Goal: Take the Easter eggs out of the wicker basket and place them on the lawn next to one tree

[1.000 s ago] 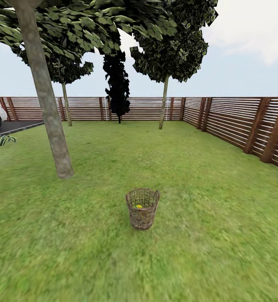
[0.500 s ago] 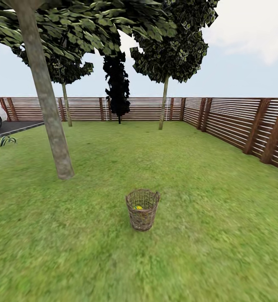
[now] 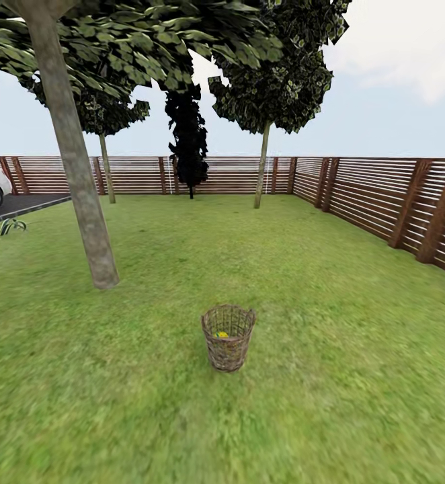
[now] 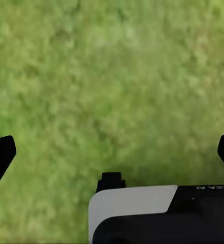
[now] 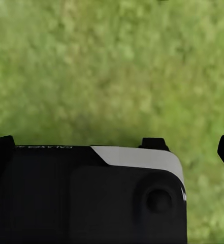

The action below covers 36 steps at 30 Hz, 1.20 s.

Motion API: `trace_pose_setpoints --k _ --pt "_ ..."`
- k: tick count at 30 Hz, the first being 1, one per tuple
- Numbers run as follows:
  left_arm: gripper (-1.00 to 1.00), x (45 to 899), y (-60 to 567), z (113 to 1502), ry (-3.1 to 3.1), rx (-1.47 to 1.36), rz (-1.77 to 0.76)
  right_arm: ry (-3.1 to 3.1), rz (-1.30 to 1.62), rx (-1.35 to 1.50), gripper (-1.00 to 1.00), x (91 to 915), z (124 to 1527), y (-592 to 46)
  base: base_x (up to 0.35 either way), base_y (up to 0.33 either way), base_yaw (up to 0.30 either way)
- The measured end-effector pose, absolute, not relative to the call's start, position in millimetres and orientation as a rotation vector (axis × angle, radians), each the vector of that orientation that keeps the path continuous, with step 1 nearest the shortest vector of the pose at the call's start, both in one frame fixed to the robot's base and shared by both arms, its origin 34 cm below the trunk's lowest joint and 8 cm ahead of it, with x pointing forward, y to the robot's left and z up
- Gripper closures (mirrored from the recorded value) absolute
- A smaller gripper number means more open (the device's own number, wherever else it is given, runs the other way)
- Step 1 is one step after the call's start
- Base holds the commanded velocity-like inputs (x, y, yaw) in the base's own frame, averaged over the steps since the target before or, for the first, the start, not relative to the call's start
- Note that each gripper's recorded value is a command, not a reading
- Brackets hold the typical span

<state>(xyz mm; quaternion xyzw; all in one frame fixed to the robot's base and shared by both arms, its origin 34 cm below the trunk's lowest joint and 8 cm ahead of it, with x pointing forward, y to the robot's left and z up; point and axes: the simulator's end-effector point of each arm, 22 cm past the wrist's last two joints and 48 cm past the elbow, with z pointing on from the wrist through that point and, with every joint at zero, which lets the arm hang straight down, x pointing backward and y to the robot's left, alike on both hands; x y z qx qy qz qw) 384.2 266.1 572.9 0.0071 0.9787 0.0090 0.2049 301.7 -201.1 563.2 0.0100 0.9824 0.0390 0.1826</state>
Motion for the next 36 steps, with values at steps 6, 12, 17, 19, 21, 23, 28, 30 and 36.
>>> trace_pose_setpoints --k 6,12,17,19,21,23,28,30,36 --pt "-1.0 381.7 268.0 579.6 2.742 0.015 0.031 2.773 0.112 0.025 -1.0 300.3 570.8 -199.5 0.0 0.0 0.0" --pt "-1.0 379.8 268.0 586.5 2.748 0.015 0.035 2.774 0.111 0.025 -1.0 298.7 577.8 -200.2 0.0 0.0 0.0" --pt "-1.0 376.7 267.6 591.5 2.754 0.019 0.037 2.776 0.111 0.028 -1.0 297.2 583.5 -200.7 0.0 0.0 0.0" --pt "-1.0 375.1 267.4 593.4 2.757 0.018 0.037 2.776 0.111 0.028 -1.0 296.6 585.8 -200.7 0.0 0.0 0.0" --pt "-1.0 373.9 267.8 595.4 2.758 0.017 0.039 2.776 0.111 0.028 -1.0 296.1 588.0 -200.7 0.0 0.0 0.0" --pt "-1.0 373.1 268.4 597.6 2.759 0.014 0.043 2.776 0.111 0.028 -1.0 295.6 590.3 -200.7 0.0 0.0 0.0" --pt "-1.0 372.3 270.4 603.3 2.755 -0.001 0.051 2.776 0.111 0.028 -1.0 293.9 595.6 -200.8 0.0 0.0 0.0" --pt "-1.0 371.8 270.6 605.4 2.755 -0.007 0.05 2.777 0.11 0.028 -1.0 293.2 597.6 -201.2 0.0 0.0 0.0" --pt "-1.0 375.6 269.9 613.7 2.734 -0.021 0.044 2.78 0.108 0.027 -1.0 290.5 603.4 -202.4 0.0 0.0 0.0"
